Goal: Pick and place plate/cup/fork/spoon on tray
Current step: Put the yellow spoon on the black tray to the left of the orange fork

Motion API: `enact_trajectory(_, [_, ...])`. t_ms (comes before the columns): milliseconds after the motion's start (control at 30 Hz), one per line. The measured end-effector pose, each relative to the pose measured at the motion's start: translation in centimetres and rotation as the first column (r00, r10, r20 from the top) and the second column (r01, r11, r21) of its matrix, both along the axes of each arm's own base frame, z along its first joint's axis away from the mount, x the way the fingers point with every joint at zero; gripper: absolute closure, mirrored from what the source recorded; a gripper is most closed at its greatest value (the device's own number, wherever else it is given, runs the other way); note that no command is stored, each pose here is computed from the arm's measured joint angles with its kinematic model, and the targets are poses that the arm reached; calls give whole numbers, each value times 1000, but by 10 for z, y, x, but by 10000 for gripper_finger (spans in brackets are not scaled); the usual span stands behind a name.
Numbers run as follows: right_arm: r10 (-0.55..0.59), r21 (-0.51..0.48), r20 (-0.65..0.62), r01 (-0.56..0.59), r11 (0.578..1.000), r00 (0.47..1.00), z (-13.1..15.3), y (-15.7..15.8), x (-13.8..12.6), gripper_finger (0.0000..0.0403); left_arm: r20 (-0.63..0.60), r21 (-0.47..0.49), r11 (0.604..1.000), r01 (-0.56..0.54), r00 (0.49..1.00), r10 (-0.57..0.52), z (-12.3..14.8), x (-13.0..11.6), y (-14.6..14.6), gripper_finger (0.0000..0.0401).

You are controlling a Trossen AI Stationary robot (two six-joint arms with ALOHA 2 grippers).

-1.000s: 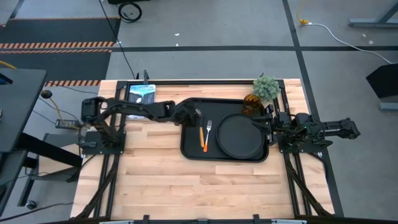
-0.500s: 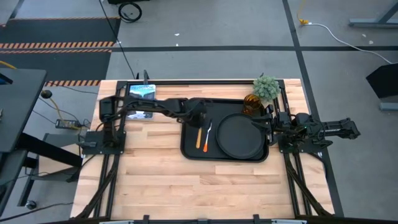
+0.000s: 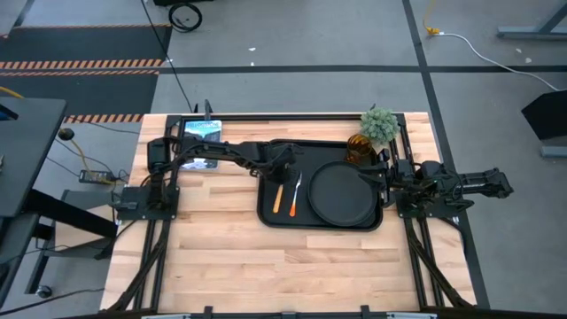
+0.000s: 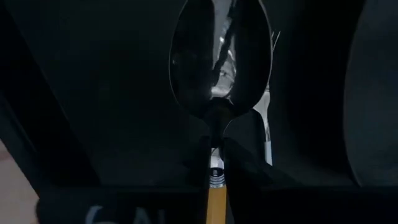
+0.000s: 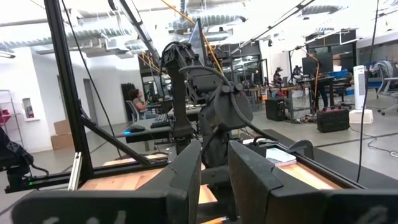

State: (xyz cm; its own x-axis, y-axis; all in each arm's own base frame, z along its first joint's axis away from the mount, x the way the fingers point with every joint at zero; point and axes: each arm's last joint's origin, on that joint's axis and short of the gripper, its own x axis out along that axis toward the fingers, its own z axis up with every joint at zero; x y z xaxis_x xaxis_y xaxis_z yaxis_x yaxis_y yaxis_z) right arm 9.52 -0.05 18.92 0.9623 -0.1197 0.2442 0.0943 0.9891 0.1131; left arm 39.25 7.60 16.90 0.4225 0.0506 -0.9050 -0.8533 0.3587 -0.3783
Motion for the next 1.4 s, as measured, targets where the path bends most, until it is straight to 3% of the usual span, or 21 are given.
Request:
enact_trajectory(367, [0,0,-3,0,1000,1000,0,0,0,315,-6,5,1000,1,1000,-1,0,0,0,314])
enact_trajectory(533, [0,0,-3,0,1000,1000,0,0,0,315,10,-29,990,141,990,-141,0,0,-3,311])
enact_trajectory(767, [0,0,-3,0,1000,1000,0,0,0,315,-39,-60,948,312,948,-314,-3,-4,-24,322])
enact_trajectory(1000, [0,0,-3,0,1000,1000,0,0,0,315,-76,50,877,478,877,-474,-3,-1,-48,326])
enact_trajectory(1167, [0,0,-3,0,1000,1000,0,0,0,315,-125,22,858,514,852,-508,-5,-6,-59,326])
enact_trajectory(1267, [0,0,-3,0,1000,1000,0,0,0,315,-190,-2,821,571,805,-561,-7,-12,-66,326])
enact_trajectory(1400, [0,0,-3,0,1000,1000,0,0,0,315,-262,29,800,599,777,-572,-13,-14,-73,326])
